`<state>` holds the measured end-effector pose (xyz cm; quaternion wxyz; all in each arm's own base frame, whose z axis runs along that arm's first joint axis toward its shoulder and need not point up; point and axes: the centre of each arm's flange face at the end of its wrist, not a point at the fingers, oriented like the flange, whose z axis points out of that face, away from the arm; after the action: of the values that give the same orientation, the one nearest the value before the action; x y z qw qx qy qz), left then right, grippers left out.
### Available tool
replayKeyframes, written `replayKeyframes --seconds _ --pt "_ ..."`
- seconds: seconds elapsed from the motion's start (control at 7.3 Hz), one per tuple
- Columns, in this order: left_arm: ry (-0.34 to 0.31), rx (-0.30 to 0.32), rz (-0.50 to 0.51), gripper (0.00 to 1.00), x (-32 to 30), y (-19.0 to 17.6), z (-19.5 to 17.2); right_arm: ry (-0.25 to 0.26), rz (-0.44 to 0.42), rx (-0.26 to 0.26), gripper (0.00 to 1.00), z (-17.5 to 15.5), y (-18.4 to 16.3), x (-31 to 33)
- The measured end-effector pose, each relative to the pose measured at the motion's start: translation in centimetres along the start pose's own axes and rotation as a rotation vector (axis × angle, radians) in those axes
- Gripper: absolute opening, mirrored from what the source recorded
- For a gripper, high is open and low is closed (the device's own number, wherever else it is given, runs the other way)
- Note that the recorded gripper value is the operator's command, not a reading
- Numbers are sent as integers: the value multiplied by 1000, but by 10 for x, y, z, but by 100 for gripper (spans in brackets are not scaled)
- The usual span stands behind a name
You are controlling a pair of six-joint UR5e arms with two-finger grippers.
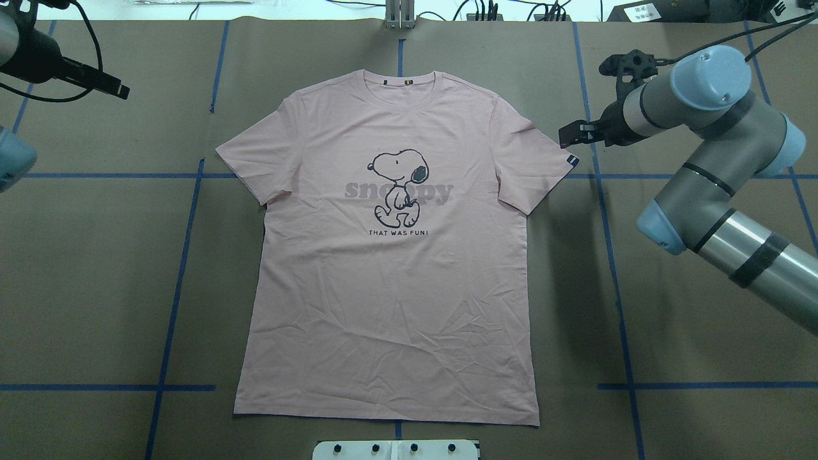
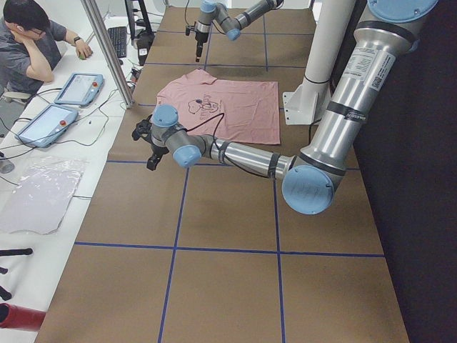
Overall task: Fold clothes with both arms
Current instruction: 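Move the right gripper to the sleeve nearest it and grasp its edge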
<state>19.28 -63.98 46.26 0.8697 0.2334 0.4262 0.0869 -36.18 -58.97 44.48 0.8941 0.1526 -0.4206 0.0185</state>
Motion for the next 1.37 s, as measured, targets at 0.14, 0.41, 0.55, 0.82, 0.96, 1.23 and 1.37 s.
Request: replayKeyframes --seconds 0.14,0.41,0.55,0.82,0.96,1.23,1.37 --pt "-11 7 -2 100 2 0 3 21 5 -19 100 17 8 2" --pt "-30 17 -3 100 2 1 6 48 5 -22 99 31 13 3" --pt "-32 19 -2 100 3 1 7 54 3 -22 91 36 12 1" --pt "-31 19 0 100 3 2 7 57 -4 -23 66 41 9 -6" --pt "-31 21 1 100 2 3 7 55 -7 -22 53 41 7 -8" --pt "-29 22 3 100 1 6 8 49 -13 -19 10 40 6 -12" --pt "-29 23 3 100 0 6 8 44 -16 -16 4 38 4 -16"
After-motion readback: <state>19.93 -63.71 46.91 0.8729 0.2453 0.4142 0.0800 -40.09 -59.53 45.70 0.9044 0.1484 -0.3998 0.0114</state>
